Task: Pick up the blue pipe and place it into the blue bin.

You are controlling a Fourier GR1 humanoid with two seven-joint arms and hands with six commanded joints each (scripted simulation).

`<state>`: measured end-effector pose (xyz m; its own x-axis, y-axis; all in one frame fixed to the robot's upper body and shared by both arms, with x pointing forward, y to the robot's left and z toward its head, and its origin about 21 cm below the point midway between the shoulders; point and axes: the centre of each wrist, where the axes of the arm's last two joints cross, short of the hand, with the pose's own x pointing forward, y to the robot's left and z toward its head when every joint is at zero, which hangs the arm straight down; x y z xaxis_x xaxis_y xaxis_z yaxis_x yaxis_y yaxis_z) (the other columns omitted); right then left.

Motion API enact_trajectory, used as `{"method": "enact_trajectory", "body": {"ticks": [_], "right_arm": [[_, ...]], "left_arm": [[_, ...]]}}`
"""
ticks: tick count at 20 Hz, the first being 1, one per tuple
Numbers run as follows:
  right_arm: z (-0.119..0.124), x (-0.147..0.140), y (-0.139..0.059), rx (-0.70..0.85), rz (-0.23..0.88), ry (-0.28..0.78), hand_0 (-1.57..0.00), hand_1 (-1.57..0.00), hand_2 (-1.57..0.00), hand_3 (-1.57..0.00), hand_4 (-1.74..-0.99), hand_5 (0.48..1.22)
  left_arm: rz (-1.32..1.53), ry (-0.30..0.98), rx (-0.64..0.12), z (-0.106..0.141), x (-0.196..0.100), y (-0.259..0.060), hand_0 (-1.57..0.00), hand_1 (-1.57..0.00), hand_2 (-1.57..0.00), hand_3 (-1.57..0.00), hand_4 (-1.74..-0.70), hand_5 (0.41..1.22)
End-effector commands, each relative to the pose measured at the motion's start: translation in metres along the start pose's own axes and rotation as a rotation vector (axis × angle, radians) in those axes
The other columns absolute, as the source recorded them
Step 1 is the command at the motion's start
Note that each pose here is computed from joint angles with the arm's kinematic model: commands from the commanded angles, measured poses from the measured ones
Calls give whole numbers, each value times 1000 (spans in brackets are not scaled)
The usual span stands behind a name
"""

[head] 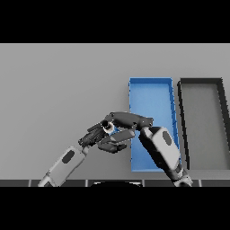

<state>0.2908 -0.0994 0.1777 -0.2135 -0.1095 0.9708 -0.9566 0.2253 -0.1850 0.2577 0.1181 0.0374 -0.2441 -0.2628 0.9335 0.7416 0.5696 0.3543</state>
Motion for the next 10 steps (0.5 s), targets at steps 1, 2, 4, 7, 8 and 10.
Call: {"method": "enact_trajectory", "body": {"ticks": [1, 2, 4, 7, 8, 10], "right_arm": [[1, 8, -2, -3, -11, -11, -1571, -1571, -1571, -1571, -1541, 1221], [-1, 18, -6, -3, -33, -7, -1571, -1571, -1571, -1571, -1581, 1221], [-1, 37, -13, -11, -89, -17, -1571, -1571, -1571, -1571, -1639, 1221], [1, 70, -30, -56, -157, -47, -1571, -1571, -1571, -1571, -1689, 1171], [-1, 87, -35, -57, -163, -97, -1571, -1571, -1571, -1571, -1699, 1154], [0, 117, -55, -97, -129, -164, -1571, -1571, -1571, -1571, -1714, 1134]], "left_arm": [[3, 9, 2, -3, 0, 1, -8, -7, -6, -7, -906, 541], [6, 16, -1, -4, 2, -2, -6, -5, -5, -5, -911, 534], [6, 8, -16, -3, 4, -4, -3, -3, -3, -3, -915, 514], [13, 23, -10, -5, 2, -2, -1, -1, -1, -1, -920, 503], [12, 16, -15, -5, 7, -4, -1, -1, -1, -1, -919, 503], [17, 10, -20, 1, 6, -6, 0, 0, 0, 0, -915, 503]]}}
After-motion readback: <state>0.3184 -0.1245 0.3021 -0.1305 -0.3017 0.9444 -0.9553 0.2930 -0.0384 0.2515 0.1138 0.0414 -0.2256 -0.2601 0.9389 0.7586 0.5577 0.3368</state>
